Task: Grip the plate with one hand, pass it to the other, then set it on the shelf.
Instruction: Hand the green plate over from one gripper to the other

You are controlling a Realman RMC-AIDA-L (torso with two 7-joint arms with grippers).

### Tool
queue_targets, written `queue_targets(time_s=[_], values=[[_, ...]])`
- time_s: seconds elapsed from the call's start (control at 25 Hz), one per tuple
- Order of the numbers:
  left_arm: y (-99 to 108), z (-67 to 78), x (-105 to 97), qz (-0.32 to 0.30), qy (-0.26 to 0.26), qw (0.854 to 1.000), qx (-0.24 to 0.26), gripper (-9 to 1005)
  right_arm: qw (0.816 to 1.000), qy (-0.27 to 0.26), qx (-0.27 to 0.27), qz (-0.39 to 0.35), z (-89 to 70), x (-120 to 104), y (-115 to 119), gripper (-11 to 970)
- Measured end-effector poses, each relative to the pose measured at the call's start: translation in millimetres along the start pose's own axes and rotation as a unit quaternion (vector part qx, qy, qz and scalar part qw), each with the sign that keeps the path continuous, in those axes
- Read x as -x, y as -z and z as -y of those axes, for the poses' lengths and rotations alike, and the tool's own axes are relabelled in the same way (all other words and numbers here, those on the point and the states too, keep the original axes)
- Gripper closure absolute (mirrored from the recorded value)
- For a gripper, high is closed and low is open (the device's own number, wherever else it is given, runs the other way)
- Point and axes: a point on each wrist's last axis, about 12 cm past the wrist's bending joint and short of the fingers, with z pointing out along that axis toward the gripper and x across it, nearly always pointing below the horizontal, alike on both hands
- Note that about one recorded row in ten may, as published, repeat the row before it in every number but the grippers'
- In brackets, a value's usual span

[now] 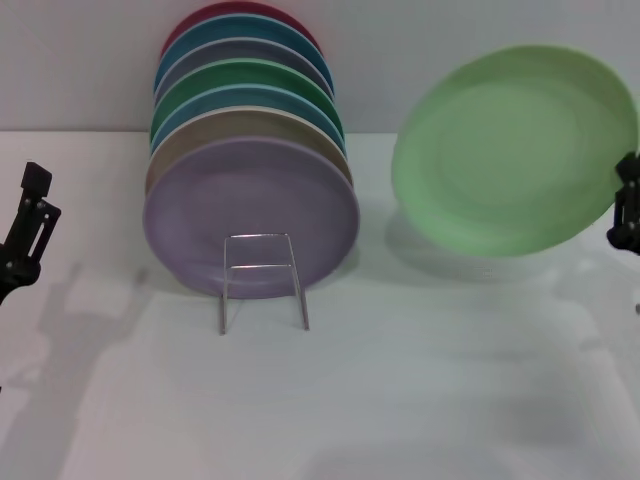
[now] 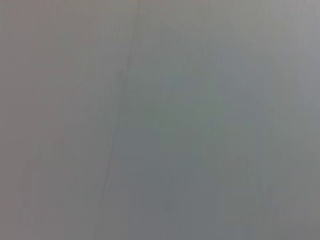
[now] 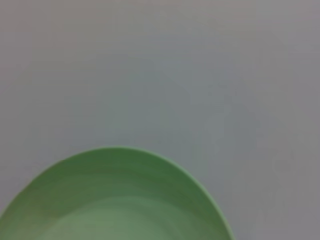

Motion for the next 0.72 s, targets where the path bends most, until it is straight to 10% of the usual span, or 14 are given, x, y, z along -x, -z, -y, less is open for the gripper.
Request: queue_targets(time_s=[0.72], values=[[12.0,20.4,-1.7,-0.014,0.026,0.998,-0.06,137,0.994,0.006,0.109,-0.027,-15.5,-11.0,21.8,946]])
